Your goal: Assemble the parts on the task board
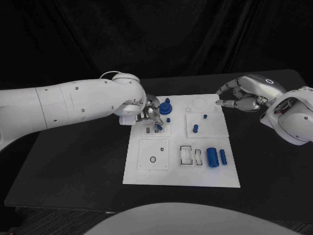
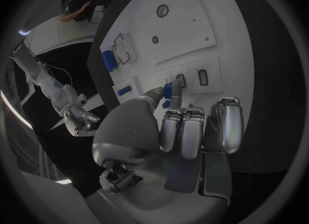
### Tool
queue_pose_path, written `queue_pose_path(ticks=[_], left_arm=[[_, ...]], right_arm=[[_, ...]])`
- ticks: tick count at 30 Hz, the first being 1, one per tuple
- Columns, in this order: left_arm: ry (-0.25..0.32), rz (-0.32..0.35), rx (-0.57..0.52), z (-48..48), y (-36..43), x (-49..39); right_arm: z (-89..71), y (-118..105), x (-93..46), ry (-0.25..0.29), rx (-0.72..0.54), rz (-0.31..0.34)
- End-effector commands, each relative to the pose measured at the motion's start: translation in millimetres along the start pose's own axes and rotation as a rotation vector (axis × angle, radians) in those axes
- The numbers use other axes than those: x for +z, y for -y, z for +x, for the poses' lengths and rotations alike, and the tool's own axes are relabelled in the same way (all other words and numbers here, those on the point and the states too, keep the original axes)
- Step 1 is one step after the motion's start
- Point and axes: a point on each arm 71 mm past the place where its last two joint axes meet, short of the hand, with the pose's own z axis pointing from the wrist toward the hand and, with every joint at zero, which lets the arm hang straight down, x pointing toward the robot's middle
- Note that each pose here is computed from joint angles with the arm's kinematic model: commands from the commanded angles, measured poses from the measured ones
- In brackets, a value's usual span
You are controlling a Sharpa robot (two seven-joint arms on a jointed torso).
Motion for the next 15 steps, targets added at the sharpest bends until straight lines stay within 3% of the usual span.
queue_pose_path(ticks=[1,9,15], left_arm=[[0.012,0.012,-0.009,2.0,-0.5,-2.3],[0.013,-0.002,-0.019,5.6,-9.9,-8.9],[0.023,-0.006,-0.029,6.5,-12.5,-11.3]], right_arm=[[1.6,1,-0.9,-0.012,0.002,0.019],[4.2,2,-2.3,-0.023,0.004,0.023],[5.8,2,-3.0,-0.032,0.006,0.026]])
